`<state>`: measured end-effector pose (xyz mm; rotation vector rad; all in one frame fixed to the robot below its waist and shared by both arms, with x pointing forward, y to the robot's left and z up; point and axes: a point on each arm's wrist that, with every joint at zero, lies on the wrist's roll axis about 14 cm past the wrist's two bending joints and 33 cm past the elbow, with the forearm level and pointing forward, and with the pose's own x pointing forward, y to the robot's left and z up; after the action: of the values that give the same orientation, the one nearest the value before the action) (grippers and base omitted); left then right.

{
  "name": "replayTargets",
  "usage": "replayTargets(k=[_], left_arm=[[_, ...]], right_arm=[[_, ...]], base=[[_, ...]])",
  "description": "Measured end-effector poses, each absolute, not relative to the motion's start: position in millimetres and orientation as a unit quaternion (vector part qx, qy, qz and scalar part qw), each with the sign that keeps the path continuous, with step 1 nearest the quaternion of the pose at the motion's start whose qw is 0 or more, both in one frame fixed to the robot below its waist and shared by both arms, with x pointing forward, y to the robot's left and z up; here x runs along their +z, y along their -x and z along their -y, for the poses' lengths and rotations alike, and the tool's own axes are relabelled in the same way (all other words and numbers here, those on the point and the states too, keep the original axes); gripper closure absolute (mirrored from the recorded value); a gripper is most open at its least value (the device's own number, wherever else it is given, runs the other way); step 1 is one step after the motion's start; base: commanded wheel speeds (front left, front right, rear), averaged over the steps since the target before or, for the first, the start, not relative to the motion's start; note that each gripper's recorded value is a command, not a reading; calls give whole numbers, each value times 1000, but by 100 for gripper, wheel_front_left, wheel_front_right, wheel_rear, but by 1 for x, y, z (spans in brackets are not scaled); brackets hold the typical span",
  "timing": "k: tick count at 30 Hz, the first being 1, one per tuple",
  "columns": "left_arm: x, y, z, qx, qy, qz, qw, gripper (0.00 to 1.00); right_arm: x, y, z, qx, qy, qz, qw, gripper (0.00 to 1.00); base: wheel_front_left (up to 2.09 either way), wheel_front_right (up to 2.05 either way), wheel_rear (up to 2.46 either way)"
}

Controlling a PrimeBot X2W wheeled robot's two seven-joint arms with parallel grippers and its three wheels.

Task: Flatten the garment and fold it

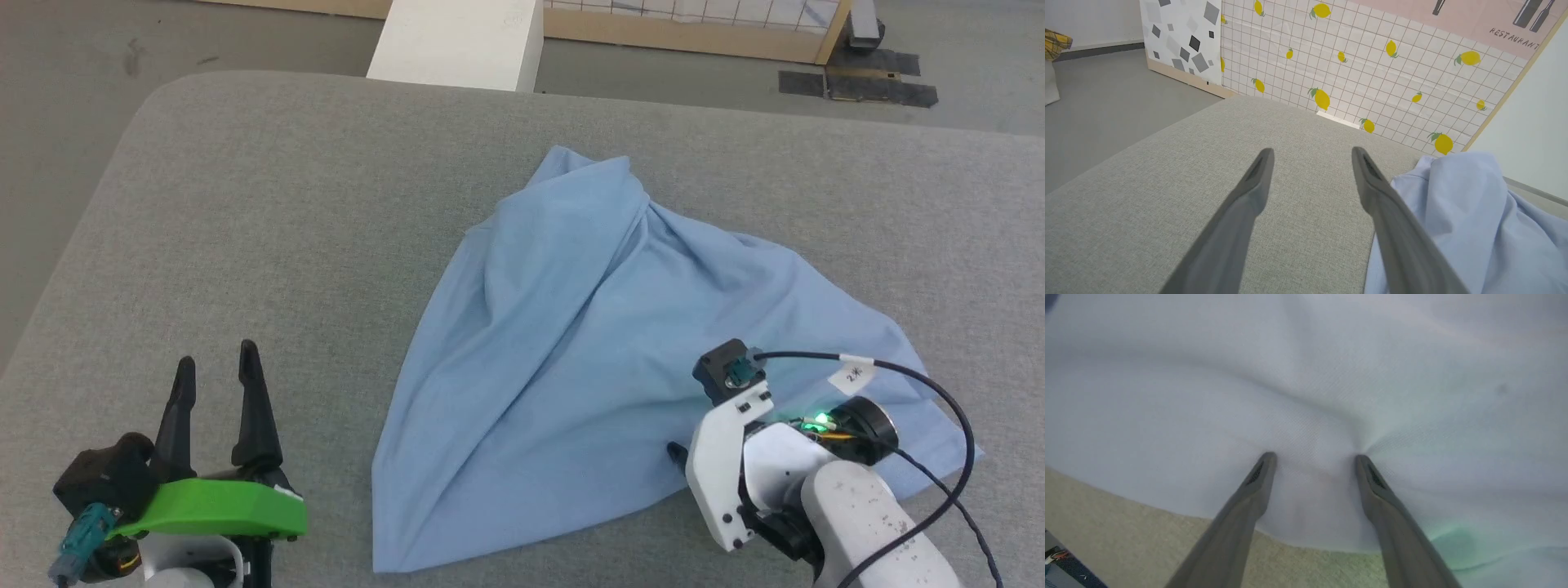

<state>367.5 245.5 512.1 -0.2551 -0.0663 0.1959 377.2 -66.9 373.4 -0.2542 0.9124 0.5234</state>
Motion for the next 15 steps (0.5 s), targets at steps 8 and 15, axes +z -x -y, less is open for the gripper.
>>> replayTargets(k=[8,15], left_arm=[[508,-373,-244,95,127,29,987,0],[517,-375,-238,82,129,39,988,0]], right_arm=[[379,-379,79,248,104,-438,858,100],[384,-362,167,167,116,-476,856,100]], base=[[0,0,0],[0,0,0]])
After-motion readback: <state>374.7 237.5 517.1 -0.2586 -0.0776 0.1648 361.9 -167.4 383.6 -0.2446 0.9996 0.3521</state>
